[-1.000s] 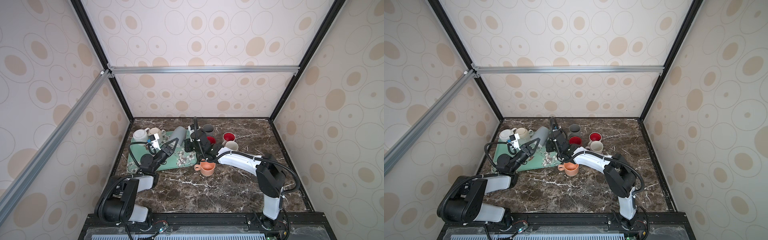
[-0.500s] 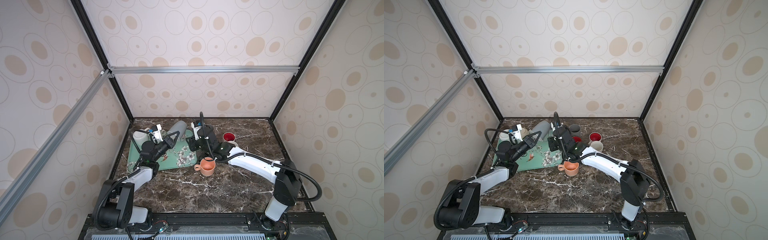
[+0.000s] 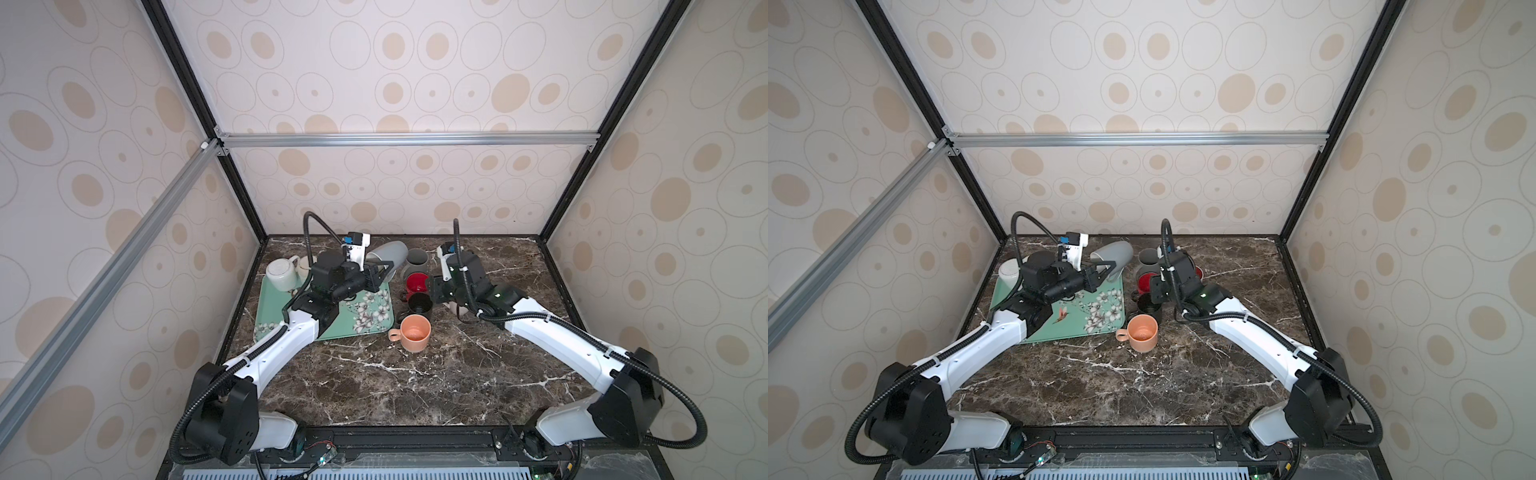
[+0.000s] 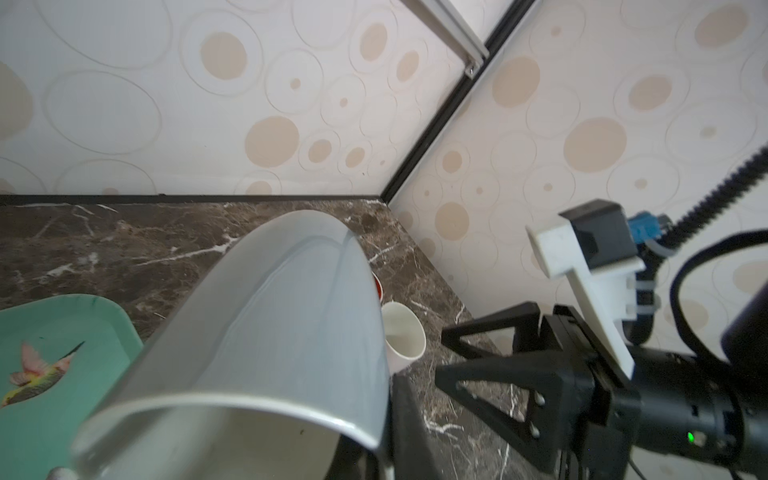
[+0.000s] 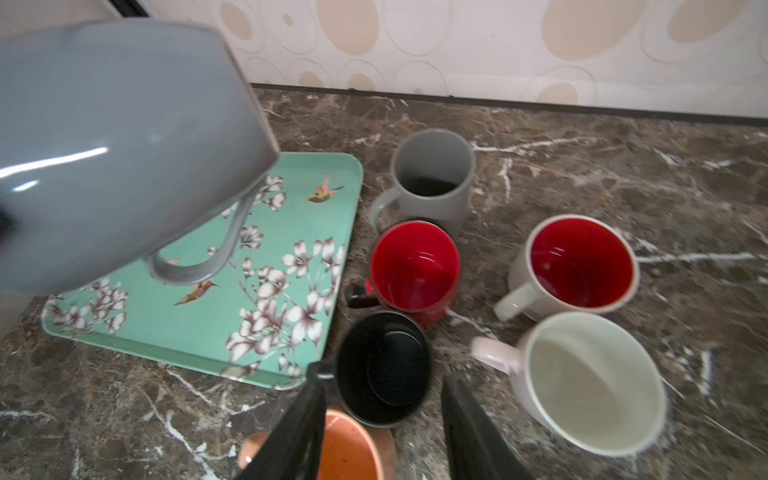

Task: Turn the mug right side up
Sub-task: 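Carry the grey mug with the left gripper while the right arm swings aside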

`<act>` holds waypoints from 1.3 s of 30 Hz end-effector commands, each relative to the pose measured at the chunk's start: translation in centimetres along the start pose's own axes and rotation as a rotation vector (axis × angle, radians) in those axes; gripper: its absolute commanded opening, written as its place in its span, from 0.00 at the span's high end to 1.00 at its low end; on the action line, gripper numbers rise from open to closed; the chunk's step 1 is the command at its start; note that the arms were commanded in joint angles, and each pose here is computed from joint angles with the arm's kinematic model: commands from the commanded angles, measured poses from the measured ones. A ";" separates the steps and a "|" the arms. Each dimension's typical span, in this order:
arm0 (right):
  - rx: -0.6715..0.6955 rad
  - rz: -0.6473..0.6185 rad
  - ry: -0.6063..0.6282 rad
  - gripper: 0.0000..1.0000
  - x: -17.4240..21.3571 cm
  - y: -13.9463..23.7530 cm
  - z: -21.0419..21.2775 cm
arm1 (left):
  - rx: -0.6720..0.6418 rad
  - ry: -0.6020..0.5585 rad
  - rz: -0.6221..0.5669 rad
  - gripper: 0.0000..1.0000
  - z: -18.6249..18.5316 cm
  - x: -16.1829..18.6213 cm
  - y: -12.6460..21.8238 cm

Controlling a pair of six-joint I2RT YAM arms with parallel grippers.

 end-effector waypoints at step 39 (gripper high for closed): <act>0.327 0.220 -0.344 0.48 8.8 6.9 -16.0 | 0.028 -0.998 0.986 1.00 -15.8 16.1 -17.5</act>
Point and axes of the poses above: each gripper's point midway between its finger pads, its own y axis back along the fingers, its own z axis along the line the jaws close on, x = y × z, the point moved 9 cm from there along y, back along the fingers, and after that the axes turned 3 degrees about y, right-handed, at the moved point
